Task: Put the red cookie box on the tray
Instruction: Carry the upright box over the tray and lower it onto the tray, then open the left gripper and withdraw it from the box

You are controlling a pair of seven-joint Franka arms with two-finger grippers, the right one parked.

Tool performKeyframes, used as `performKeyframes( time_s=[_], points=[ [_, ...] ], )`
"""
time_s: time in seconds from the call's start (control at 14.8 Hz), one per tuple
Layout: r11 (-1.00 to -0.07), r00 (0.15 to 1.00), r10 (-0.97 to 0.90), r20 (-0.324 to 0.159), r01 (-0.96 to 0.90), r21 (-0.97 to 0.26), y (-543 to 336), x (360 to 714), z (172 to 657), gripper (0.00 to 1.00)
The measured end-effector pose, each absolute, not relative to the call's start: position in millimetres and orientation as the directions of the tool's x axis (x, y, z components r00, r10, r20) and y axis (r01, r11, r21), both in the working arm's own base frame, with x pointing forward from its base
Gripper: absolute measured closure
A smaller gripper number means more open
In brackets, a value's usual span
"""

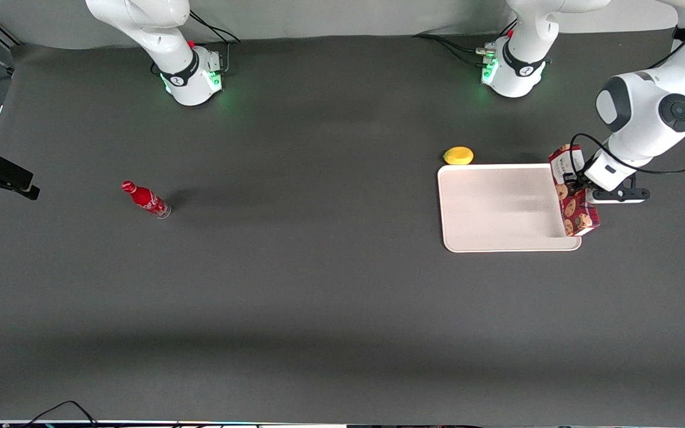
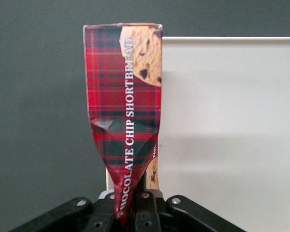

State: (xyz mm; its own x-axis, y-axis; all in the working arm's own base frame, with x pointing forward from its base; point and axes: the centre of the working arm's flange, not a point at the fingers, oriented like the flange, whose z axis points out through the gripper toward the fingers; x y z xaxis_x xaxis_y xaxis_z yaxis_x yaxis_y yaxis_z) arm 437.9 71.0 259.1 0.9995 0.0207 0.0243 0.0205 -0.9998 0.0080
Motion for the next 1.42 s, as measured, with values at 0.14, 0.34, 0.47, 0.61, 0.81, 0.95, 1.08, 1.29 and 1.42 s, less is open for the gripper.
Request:
performKeyframes(
  time_s=[0.14,0.34,0.47,0.61,0.81,0.95,1.08,1.29,1.42],
  points=[
    [-1.000,0.999,0.021,0.039,0.021,-0.004,72.1,439.1,245.2,0.93],
    [-1.000,0.999,0.020,0.033,0.021,-0.012,72.9,439.1,231.1,0.93],
    [-1.000,0.999,0.020,0.026,0.020,-0.013,73.0,438.4,227.1,0.93],
    [-1.000,1.000,0.020,0.024,0.020,-0.013,73.1,438.3,225.7,0.93],
    [-1.000,0.999,0.020,0.033,0.020,-0.015,73.5,440.8,227.7,0.65],
    [-1.000,0.999,0.020,0.043,0.021,-0.016,74.1,445.0,231.1,0.42],
    [-1.000,0.998,0.021,0.053,0.022,-0.016,75.5,455.3,240.1,0.23],
    [-1.000,1.000,0.024,0.010,0.024,0.000,78.8,484.4,278.4,0.00],
    [-1.000,1.000,0.023,-0.001,0.023,0.015,81.0,506.7,328.5,0.00]
  ],
)
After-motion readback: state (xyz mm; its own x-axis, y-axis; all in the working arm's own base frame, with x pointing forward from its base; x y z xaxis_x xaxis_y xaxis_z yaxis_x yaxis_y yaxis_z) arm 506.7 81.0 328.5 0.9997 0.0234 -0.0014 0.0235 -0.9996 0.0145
